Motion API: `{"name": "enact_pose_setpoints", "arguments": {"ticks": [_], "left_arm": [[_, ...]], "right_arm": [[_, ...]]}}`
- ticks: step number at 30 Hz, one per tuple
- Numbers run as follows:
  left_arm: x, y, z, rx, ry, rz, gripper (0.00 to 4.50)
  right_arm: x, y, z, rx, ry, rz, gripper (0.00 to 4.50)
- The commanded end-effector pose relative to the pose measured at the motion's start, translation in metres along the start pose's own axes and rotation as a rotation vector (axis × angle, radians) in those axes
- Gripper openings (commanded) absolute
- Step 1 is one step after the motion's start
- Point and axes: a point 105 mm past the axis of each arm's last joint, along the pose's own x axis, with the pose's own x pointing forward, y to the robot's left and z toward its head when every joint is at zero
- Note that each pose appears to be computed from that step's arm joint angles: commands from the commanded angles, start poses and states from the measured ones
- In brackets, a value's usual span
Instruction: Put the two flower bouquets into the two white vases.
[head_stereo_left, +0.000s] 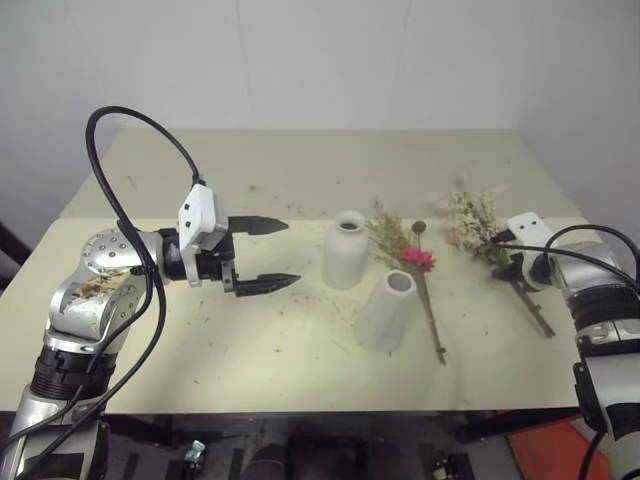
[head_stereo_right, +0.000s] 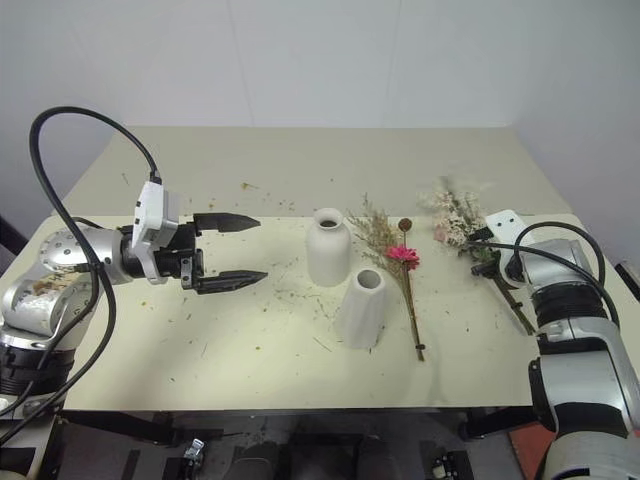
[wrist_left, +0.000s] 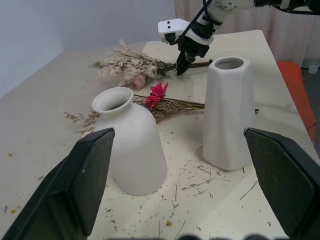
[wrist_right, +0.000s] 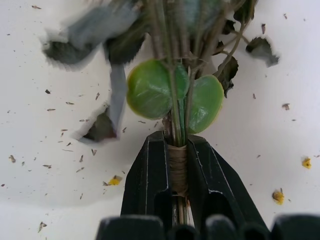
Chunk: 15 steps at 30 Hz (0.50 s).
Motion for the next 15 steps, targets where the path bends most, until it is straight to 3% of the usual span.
{"name": "enact_pose_setpoints", "arguments": {"ticks": [1, 3, 7, 10, 15], "left_arm": [[-0.006, 0.002, 0.024, 0.028, -0.109, 0.03, 4.5], [-0.009, 0.003, 0.029, 0.03, -0.133, 0.045, 4.5], [-0.026, 0.008, 0.033, 0.023, -0.161, 0.095, 4.5], [-0.038, 0.012, 0.033, -0.005, -0.187, 0.13, 4.5], [-0.052, 0.015, 0.012, -0.047, -0.111, 0.168, 4.5]], "right_arm": [[-0.011, -0.02, 0.021, 0.026, -0.092, -0.125, 0.22], [-0.023, -0.037, 0.043, 0.079, -0.228, -0.245, 0.22], [-0.096, -0.046, 0.113, 0.145, -0.776, -0.361, 0.22], [-0.138, -0.019, 0.136, 0.104, -1.012, -0.224, 0.22], [-0.199, 0.046, 0.164, 0.265, -1.393, 0.26, 0.22]]}}
